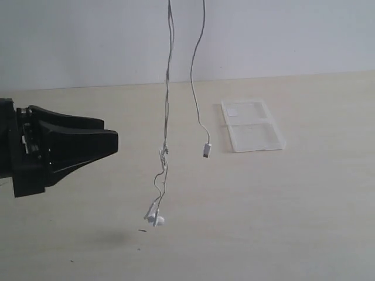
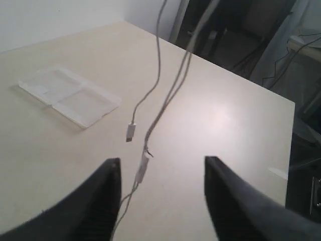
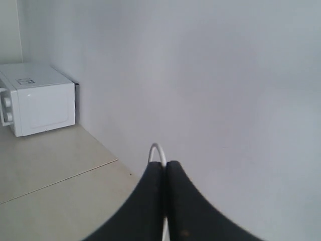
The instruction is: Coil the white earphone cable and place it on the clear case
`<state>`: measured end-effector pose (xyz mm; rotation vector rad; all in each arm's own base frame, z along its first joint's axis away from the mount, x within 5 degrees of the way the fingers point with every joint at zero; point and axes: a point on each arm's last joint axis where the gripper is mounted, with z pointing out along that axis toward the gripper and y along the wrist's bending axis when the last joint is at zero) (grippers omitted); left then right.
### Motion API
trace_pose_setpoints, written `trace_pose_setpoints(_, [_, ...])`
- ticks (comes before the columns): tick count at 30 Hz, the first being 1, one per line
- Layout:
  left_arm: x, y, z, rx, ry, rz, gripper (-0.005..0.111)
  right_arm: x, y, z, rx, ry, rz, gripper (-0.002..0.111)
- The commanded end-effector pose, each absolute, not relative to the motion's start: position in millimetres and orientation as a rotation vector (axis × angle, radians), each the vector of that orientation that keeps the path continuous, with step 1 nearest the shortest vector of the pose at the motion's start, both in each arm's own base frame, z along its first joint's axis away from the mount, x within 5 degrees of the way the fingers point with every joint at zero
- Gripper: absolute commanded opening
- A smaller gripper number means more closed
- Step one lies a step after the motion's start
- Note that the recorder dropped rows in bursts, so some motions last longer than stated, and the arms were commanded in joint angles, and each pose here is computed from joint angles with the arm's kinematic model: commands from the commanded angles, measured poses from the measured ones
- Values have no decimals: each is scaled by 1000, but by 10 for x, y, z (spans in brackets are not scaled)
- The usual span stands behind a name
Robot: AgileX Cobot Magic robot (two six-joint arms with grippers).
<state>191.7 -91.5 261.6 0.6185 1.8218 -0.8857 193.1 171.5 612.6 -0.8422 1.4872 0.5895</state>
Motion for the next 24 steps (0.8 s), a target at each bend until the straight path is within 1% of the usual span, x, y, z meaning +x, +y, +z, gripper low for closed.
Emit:
trace_pose_setpoints(1, [2019,-958,2595,624,1830,-927,72,2022,1770,6092,-822,1500,601,0])
trace_pose_setpoints(9, [2075,-976,2519,627,1858,-948,71,2220,1919,5982,-818,1520,617,0])
trace_pose_setpoints(15, [2178,-1014,2537,644,1844,-990,71,2230,1943,5990,-809,1505,644,0])
trace_pose_setpoints(21, [2309,-1062,2537,707,1803,-1013,71,2222,1951,6010,-800,1487,669,0])
trace_pose_setpoints(24, [2361,-1150,2519,786,1774,-991,71,2219,1949,6014,-800,1485,669,0])
